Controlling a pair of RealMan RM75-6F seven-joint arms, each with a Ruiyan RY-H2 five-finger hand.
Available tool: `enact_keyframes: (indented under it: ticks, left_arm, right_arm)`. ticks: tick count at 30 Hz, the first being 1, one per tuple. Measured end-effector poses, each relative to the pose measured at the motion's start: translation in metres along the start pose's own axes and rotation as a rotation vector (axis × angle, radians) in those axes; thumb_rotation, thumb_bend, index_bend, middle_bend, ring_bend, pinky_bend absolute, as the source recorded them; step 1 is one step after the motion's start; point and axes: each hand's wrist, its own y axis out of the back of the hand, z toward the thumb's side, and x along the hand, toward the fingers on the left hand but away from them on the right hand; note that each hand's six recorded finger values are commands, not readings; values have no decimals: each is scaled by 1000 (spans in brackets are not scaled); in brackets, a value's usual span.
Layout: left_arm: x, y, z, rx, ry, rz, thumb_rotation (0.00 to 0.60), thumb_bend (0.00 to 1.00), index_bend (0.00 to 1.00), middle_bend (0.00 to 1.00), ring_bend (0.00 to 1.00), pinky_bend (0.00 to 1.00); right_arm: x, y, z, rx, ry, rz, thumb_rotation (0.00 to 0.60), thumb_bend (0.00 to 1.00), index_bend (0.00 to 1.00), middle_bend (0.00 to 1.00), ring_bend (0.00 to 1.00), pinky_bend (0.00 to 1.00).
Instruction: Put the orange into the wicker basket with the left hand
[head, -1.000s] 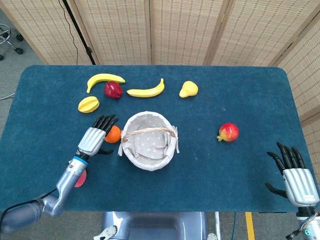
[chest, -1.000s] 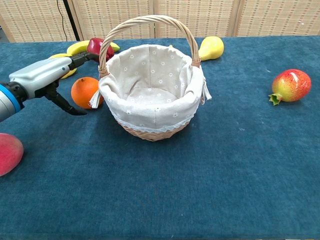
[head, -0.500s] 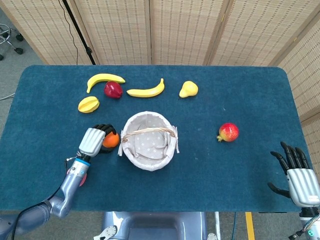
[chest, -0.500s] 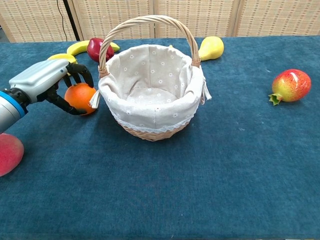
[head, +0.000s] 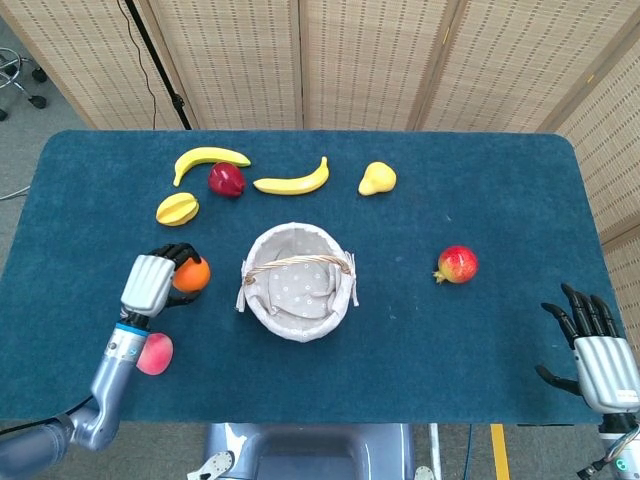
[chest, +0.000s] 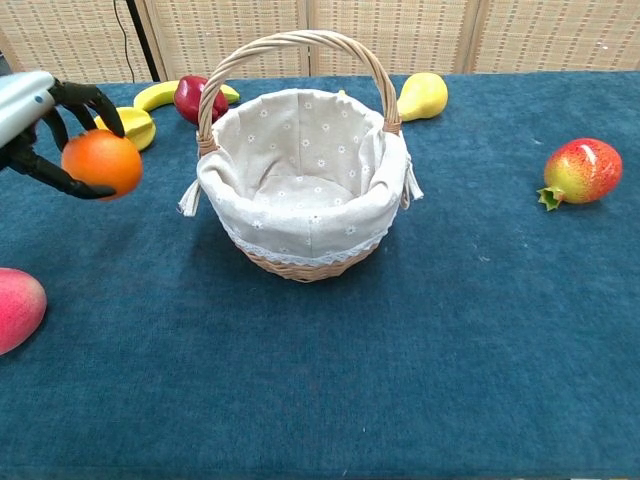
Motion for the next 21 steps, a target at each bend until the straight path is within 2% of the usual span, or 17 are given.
enact_keyframes:
  ticks: [5, 11, 15, 21]
  left_arm:
    - [-15, 39, 5, 14, 5, 66, 600, 333, 696, 571, 538, 513]
    - [-25, 71, 27, 8, -18, 86, 600, 334, 696, 571, 539, 513]
    - [-27, 81, 48, 17, -49, 73, 600, 334, 696, 571, 539, 513]
    - [-26, 81, 76, 18, -110, 50, 600, 334, 696, 571, 539, 513]
  right_arm:
    - [-1, -3, 2, 3, 4, 9, 600, 0, 184, 0, 0, 0]
    - [-2, -3, -3, 1, -17, 11, 600, 0, 184, 0, 0, 0]
    - [-4, -2, -8, -1, -30, 10, 600, 0, 184, 0, 0, 0]
    - [-5, -1, -14, -4, -53, 10, 600, 0, 184, 0, 0, 0]
